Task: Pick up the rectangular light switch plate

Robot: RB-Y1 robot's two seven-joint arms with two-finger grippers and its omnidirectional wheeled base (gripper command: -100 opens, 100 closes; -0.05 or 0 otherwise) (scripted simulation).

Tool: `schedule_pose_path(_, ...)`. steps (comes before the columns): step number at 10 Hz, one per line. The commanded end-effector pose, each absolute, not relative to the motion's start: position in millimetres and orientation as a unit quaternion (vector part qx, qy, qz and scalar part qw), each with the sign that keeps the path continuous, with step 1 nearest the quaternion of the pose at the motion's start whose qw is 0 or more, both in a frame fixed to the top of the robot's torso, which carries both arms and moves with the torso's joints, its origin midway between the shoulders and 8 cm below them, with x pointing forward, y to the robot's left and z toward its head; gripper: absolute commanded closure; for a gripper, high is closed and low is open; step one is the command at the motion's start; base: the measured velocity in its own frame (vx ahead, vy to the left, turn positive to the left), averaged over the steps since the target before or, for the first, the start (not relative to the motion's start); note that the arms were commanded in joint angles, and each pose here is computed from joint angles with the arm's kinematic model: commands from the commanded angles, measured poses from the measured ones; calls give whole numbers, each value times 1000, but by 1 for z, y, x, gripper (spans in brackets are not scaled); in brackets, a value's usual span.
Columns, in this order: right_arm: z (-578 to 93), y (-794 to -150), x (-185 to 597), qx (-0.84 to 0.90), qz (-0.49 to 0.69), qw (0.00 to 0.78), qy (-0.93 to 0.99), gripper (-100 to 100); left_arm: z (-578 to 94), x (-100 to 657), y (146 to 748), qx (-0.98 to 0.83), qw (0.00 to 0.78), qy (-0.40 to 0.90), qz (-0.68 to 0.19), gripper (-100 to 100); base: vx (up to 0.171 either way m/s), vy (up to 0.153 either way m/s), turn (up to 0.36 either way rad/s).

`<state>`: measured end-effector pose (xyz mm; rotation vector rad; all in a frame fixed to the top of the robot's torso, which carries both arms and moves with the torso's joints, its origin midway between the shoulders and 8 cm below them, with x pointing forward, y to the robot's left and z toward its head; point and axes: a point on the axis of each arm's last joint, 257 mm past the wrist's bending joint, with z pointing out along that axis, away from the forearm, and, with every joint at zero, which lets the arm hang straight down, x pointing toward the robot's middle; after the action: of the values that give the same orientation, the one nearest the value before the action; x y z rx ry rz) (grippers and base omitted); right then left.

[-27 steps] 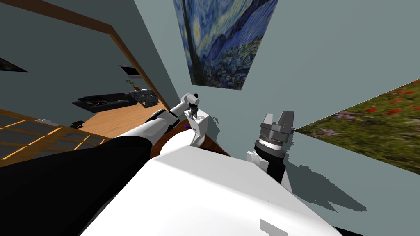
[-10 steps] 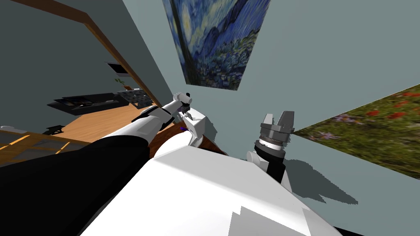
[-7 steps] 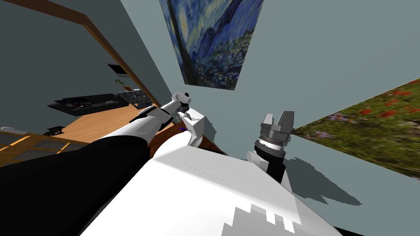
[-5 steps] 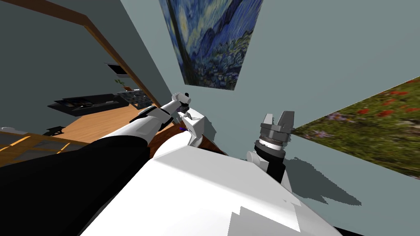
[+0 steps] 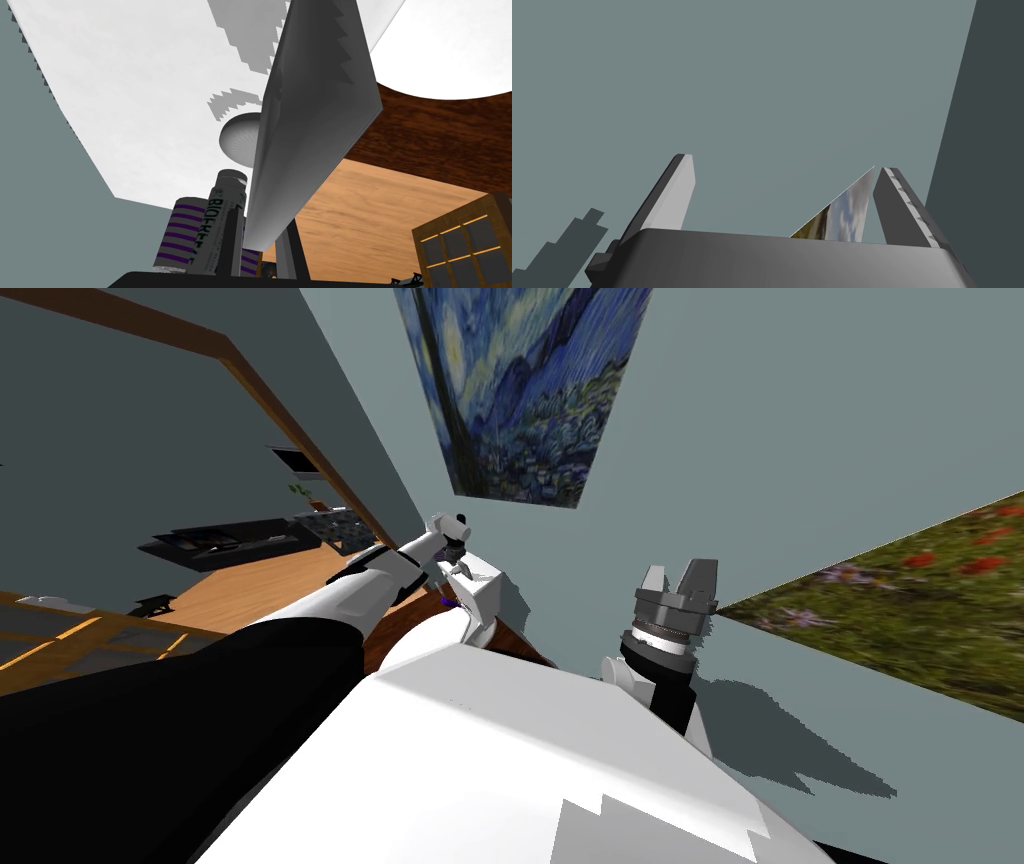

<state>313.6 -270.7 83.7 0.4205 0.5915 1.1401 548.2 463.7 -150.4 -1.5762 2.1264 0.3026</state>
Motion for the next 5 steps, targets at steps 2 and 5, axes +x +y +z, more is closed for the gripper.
schedule_pose_path(2, 84, -271, 314, 195, 528, 780, 274, 0, -146, 550, 437, -572, 236, 778, 109, 100, 1, 63, 28)
schedule_pose_path(5, 84, -271, 314, 195, 528, 780, 274, 0, -140, 553, 404, -568, 237, 781, 107, 100, -9, 82, 53)
